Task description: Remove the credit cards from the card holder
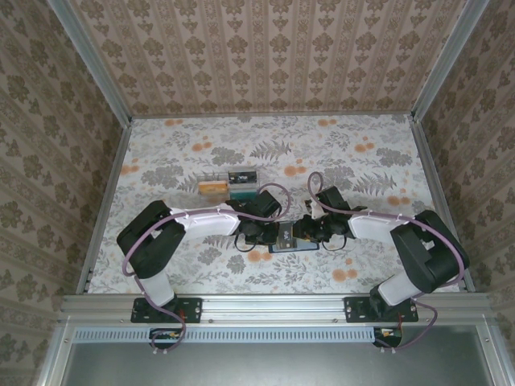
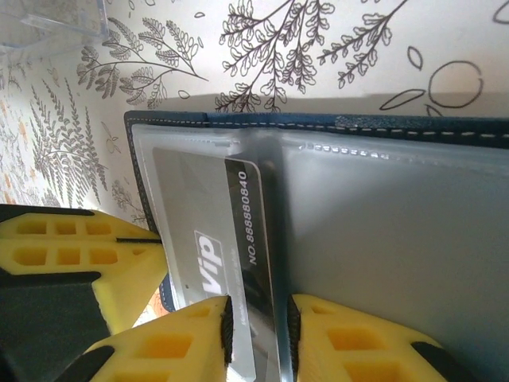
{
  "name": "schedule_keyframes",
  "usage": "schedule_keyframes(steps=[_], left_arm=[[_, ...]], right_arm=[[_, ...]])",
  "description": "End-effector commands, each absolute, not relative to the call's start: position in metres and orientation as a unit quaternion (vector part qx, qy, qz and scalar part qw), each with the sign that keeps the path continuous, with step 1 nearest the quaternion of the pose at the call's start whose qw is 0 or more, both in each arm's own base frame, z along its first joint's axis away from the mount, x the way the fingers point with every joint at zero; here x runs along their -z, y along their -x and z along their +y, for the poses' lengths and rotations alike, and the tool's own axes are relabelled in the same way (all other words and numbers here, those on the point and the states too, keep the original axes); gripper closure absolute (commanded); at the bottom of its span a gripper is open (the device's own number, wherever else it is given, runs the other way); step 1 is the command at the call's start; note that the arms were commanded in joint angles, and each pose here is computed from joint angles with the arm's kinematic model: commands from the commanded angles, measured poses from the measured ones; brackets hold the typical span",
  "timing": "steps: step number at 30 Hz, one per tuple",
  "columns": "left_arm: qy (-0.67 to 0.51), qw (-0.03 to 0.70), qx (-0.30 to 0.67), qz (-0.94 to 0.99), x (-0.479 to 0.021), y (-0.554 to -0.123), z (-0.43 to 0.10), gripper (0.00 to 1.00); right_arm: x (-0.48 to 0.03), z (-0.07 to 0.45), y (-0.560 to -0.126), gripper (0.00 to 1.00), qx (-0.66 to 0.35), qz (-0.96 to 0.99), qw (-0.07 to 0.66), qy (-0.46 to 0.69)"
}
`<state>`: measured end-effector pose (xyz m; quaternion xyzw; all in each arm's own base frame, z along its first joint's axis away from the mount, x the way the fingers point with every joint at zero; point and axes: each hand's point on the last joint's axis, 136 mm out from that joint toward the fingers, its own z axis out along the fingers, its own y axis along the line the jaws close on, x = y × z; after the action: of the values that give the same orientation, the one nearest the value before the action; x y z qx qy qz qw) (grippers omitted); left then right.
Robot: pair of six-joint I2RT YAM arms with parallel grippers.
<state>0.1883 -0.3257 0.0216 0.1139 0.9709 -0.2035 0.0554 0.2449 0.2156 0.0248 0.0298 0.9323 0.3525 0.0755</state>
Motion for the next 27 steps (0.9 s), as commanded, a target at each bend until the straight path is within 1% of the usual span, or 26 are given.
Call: schedule_keyframes(steps=[1, 3, 6, 8, 14, 27], left_arm=[[-0.115, 0.022, 0.167, 0.979, -0.001, -0.177, -0.312, 1.00], [-0.116, 0.022, 0.167, 0.979, -0.002, -0.178, -0.312, 1.00], [-0.116, 0.022, 0.169, 0.979, -0.002, -0.178, -0.313, 1.00], [-0.116, 0.022, 0.168, 0.979, -0.002, -0.178, -0.313, 1.00], [-0.116, 0.020, 0.164, 0.979, 0.001, -0.176, -0.310, 1.00], [-0.116, 0.021, 0.165, 0.979, 0.001, -0.177, -0.308, 1.00]], right_arm=[[-0.020, 0.218, -0.244, 0.74, -0.360, 0.930, 0.063, -0.031], [-0.018, 0.218, -0.244, 0.75, -0.359, 0.931, 0.061, -0.031], [-0.016, 0.218, -0.243, 0.83, -0.357, 0.932, 0.058, -0.030], [-0.015, 0.216, -0.242, 0.90, -0.353, 0.933, 0.058, -0.031], [-0.014, 0.206, -0.239, 0.99, -0.334, 0.940, 0.060, -0.031], [-0.019, 0.181, -0.234, 1.00, -0.314, 0.945, 0.067, -0.057]])
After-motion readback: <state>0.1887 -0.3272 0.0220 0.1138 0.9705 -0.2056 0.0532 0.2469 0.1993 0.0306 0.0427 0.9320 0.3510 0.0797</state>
